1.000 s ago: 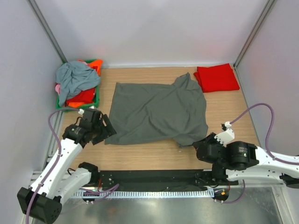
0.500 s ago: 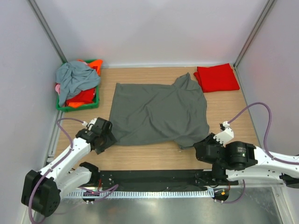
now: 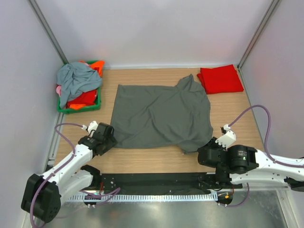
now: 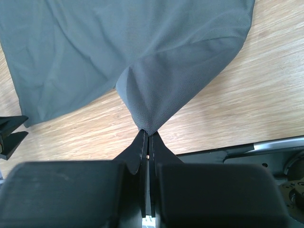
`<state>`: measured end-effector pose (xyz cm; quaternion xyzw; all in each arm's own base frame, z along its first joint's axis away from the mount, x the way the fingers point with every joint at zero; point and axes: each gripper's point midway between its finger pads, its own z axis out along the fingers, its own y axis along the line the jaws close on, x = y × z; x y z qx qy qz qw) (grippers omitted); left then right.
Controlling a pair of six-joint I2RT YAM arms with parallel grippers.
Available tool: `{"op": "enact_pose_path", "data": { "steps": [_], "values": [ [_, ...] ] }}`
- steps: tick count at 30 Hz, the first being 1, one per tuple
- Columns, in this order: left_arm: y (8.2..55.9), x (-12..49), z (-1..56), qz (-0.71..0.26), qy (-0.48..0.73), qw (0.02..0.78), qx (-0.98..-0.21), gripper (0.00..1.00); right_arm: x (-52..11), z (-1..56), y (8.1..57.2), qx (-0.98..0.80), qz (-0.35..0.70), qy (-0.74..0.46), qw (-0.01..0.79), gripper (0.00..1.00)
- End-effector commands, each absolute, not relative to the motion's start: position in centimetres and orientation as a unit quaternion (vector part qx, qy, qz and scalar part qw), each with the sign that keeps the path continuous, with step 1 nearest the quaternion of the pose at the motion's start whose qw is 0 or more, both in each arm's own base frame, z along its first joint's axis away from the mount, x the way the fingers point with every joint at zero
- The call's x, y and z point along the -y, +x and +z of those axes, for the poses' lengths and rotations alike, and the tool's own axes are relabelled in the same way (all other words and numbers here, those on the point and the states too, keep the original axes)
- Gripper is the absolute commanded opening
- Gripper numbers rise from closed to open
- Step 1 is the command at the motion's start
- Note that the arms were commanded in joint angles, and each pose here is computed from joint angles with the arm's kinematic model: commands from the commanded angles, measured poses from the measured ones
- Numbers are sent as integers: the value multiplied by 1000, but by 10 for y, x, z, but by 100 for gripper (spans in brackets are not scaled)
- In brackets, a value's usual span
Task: Fold and stack the t-shirts
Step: Fold the tshirt
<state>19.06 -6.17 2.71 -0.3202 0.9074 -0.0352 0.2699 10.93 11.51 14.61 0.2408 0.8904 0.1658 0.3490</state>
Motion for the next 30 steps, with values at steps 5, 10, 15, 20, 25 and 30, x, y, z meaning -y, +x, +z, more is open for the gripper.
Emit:
{"op": "enact_pose_path", "data": {
  "steps": [5,10,15,20,25,30],
  "values": [
    [200,52,23,-15,-339,298,-892,57,-87,141,109,-896,111,221,369,1],
    [207,55,17,-13,-339,299,-892,44,-88,141,109,-897,112,217,369,1],
    [211,55,16,-9,-334,298,-894,17,-88,141,108,-898,114,213,367,1],
    [204,57,28,-19,-326,293,-899,0,-88,141,107,-902,110,208,363,1],
    [189,53,51,-36,-329,300,-894,0,-88,141,105,-907,97,194,361,1],
    [178,65,53,-70,-325,281,-900,0,-101,138,103,-919,88,160,350,1]
  ]
}}
